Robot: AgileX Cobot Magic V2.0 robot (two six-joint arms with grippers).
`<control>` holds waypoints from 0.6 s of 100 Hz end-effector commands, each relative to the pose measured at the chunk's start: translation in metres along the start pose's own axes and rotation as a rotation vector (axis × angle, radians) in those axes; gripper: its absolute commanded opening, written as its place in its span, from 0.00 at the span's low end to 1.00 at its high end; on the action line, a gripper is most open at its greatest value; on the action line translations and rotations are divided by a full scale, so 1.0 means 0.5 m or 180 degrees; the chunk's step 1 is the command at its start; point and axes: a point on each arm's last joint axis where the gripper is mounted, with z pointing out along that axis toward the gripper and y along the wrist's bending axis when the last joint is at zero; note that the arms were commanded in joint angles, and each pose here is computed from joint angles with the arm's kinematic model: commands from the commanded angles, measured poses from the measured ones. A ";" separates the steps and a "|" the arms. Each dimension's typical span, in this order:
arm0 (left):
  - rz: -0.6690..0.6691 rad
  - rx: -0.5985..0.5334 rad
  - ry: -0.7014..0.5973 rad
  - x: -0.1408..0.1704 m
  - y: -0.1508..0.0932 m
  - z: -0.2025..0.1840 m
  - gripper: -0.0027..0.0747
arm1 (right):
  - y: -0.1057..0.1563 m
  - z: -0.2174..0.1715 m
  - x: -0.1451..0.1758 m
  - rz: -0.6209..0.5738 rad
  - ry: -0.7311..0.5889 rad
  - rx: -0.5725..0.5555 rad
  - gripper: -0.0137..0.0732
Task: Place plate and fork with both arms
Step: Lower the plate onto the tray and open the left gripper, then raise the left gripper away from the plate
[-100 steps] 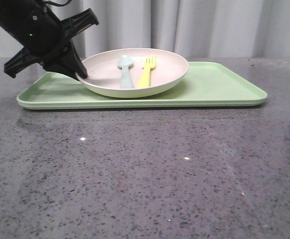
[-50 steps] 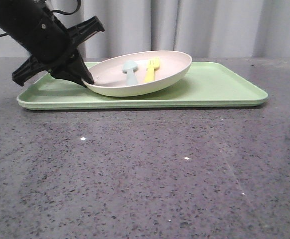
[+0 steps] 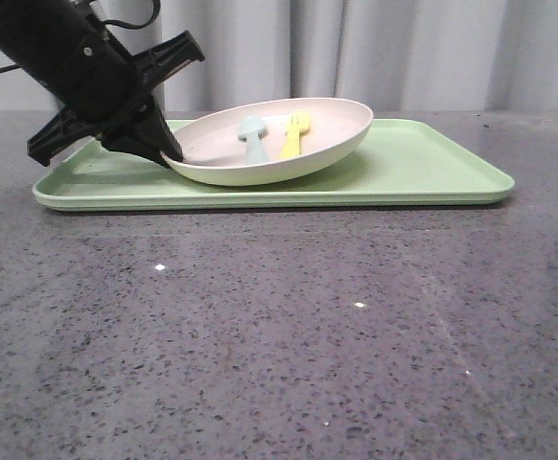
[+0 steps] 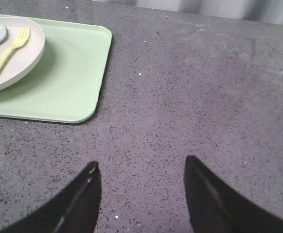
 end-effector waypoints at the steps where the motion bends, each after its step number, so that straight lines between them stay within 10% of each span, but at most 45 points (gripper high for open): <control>1: 0.0033 0.0149 -0.0107 -0.009 -0.033 -0.029 0.01 | -0.003 -0.002 -0.025 -0.0009 -0.0234 0.0043 0.62; 60: 0.0059 0.0152 -0.0109 -0.009 -0.034 -0.030 0.46 | -0.003 -0.002 -0.025 -0.0009 -0.0234 0.0043 0.62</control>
